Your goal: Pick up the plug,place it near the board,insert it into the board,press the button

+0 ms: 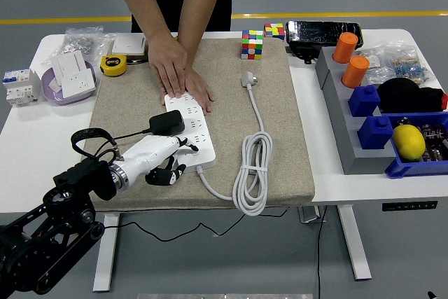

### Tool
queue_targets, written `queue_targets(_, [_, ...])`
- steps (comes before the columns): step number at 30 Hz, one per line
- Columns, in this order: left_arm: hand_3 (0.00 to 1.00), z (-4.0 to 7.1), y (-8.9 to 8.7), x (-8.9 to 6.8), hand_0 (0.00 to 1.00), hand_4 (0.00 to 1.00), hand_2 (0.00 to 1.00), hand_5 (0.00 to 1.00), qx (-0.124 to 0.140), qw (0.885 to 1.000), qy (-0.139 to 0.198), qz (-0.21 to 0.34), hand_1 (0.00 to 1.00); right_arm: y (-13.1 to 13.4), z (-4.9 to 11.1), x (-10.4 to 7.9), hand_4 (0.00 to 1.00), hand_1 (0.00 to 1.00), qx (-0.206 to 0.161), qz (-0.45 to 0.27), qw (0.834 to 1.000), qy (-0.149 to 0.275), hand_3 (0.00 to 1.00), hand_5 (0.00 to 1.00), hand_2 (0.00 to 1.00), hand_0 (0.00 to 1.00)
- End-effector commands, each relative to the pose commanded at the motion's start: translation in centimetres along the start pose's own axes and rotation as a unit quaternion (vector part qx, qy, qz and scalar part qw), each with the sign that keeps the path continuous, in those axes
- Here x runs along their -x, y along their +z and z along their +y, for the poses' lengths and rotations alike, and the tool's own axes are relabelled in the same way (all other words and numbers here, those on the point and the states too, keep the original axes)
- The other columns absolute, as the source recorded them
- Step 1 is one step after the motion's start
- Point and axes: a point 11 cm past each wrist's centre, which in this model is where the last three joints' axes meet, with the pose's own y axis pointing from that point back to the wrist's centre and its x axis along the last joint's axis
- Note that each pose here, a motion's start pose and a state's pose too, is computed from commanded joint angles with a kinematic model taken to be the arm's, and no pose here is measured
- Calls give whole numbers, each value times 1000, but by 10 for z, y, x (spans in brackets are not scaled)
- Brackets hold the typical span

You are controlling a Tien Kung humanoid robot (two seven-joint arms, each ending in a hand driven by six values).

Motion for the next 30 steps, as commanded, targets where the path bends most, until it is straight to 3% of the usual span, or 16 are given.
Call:
queue_targets(23, [766,0,-8,13,138,497,152,2,-13,1000,-17,-9,32,2,0,-1,998,794,2,3,1000,1,824,998,776,865])
queue_targets(30, [760,2,-3,1,138,493,152,2,-4,1000,6,-2,33,3,0,-1,998,794,3,3,1000,1,821,998,776,864])
